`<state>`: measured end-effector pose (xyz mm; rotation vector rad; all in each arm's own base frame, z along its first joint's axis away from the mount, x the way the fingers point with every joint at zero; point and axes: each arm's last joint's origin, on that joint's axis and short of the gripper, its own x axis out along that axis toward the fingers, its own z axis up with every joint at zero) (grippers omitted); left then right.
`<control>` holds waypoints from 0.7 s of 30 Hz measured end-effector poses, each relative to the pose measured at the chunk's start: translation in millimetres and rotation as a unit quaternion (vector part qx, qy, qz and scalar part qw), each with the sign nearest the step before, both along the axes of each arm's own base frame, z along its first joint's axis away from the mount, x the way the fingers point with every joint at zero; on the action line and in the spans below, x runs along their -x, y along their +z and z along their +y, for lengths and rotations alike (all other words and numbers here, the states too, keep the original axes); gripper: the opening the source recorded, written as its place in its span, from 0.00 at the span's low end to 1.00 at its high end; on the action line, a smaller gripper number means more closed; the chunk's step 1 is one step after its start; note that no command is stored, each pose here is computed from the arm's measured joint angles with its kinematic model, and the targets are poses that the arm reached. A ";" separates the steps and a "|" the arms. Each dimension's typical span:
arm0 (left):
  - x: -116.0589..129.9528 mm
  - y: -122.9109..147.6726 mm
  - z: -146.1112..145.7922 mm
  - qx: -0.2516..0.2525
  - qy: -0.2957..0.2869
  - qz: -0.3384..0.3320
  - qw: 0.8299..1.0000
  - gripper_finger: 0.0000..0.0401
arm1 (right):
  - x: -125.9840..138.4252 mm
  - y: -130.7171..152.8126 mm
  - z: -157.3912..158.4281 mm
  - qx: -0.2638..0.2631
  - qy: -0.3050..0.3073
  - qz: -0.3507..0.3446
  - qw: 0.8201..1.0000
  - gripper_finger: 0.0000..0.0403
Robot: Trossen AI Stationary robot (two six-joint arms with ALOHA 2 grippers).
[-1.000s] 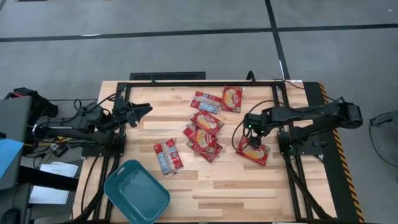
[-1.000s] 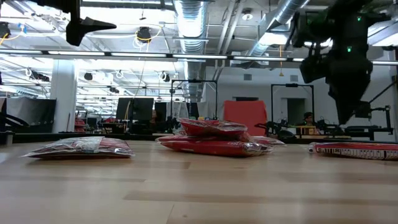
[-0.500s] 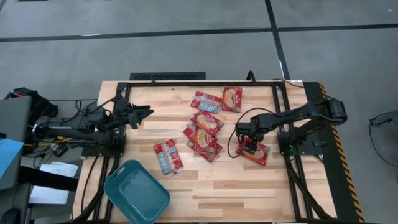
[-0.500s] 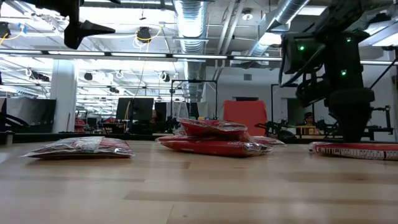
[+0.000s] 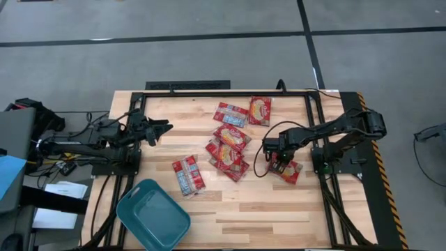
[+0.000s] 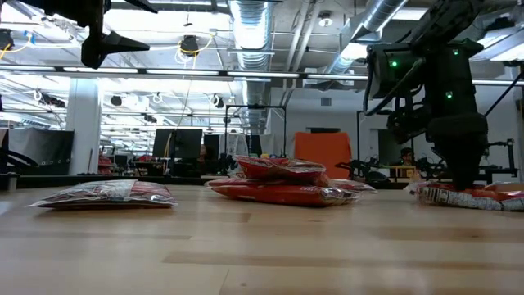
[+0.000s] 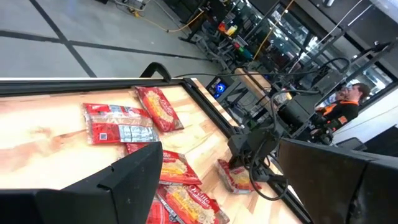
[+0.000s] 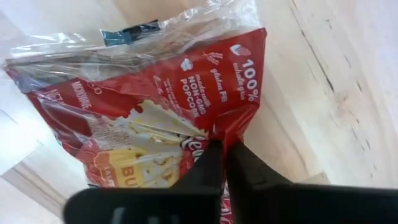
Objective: Sort popcorn bags into baskets
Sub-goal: Put the red popcorn pack into the blue bin
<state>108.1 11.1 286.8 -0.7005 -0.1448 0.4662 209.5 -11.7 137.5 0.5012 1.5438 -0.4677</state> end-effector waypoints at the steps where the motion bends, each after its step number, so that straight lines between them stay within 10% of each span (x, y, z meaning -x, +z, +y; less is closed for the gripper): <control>1: 0.0 0.1 0.0 0.000 0.000 0.000 1.000 0.76 | -0.8 2.6 -0.1 0.001 -0.003 -0.004 1.000 0.04; 21: -0.1 0.1 -0.2 0.004 -0.005 -0.003 1.000 0.76 | -43.8 119.0 12.8 -0.017 -0.107 -0.200 0.974 0.01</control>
